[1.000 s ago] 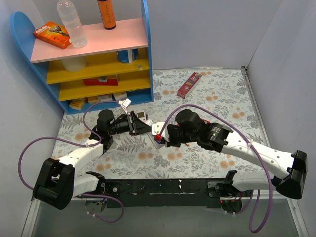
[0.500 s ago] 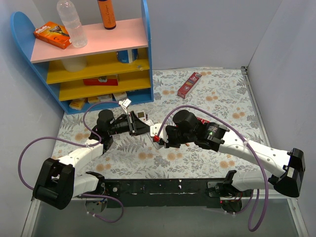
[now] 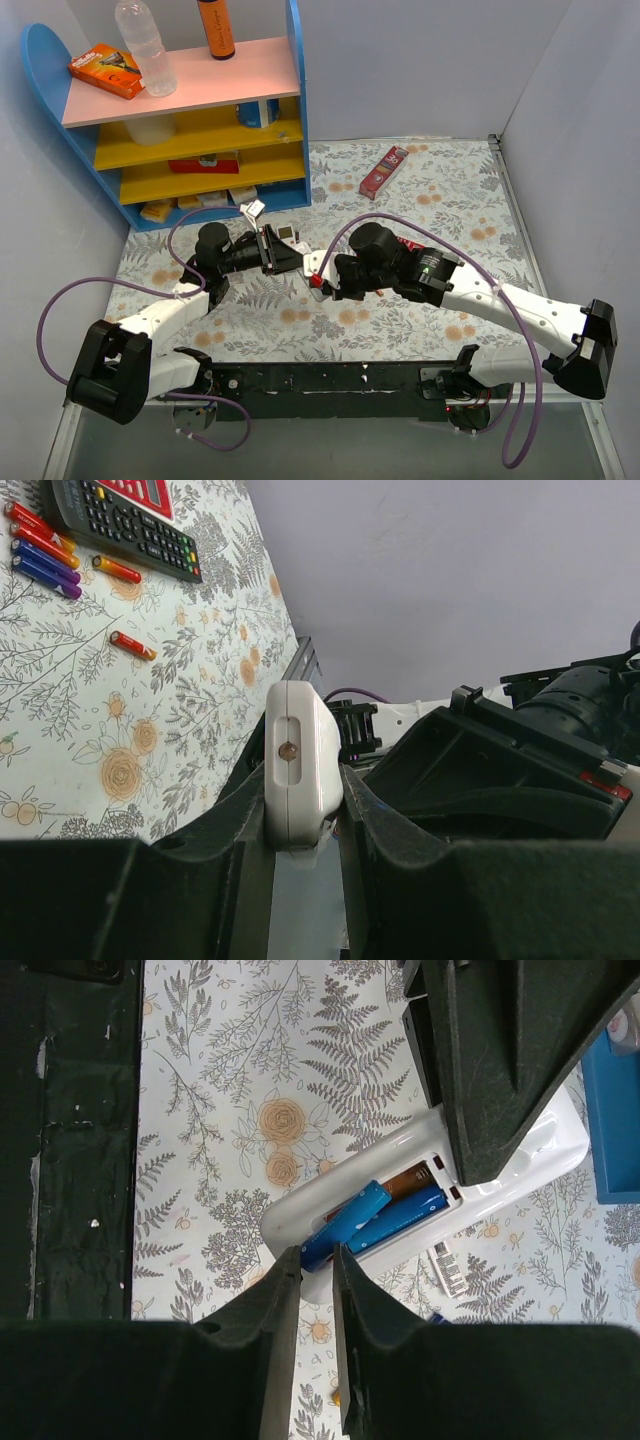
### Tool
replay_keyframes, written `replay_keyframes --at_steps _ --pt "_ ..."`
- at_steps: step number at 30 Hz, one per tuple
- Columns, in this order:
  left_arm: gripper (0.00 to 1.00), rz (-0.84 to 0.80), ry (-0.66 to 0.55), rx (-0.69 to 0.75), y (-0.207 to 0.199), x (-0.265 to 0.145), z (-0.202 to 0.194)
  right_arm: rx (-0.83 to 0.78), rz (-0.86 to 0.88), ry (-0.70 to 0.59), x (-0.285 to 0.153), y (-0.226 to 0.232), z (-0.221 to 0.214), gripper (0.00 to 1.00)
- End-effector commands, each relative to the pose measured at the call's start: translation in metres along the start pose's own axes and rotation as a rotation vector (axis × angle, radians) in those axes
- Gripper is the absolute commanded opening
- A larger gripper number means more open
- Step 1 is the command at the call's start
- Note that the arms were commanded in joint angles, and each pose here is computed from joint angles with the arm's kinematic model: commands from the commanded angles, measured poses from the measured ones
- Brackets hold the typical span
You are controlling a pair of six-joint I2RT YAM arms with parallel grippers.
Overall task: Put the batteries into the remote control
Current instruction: Load the battery into the remote control.
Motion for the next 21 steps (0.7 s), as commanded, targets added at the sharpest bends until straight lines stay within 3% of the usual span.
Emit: replay_keyframes --at_steps 1,11,21 --pt "0.0 -0.057 -0.01 0.028 -0.016 -0.003 0.002 0.023 -0.017 -0.028 0.002 -0.005 0.015 0.25" --pt "0.0 -0.03 -0.044 0.008 -0.014 -0.005 0.003 0.176 -0.13 0.063 0.022 -0.026 0.01 0.13" --pt "0.0 0.08 -0.106 -0.105 0.009 -0.004 0.0 0.314 -0.192 0.164 0.04 -0.034 -0.008 0.12"
Point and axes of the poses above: each gripper's point midway between its finger pads, its own x axis out along the fingers, its own y axis along the line the jaws close on, z = x × y, the point moved 3 cm from there along -x, back along the fingers, and after that the axes turned 15 degrees about x, right-handed, at the moved point
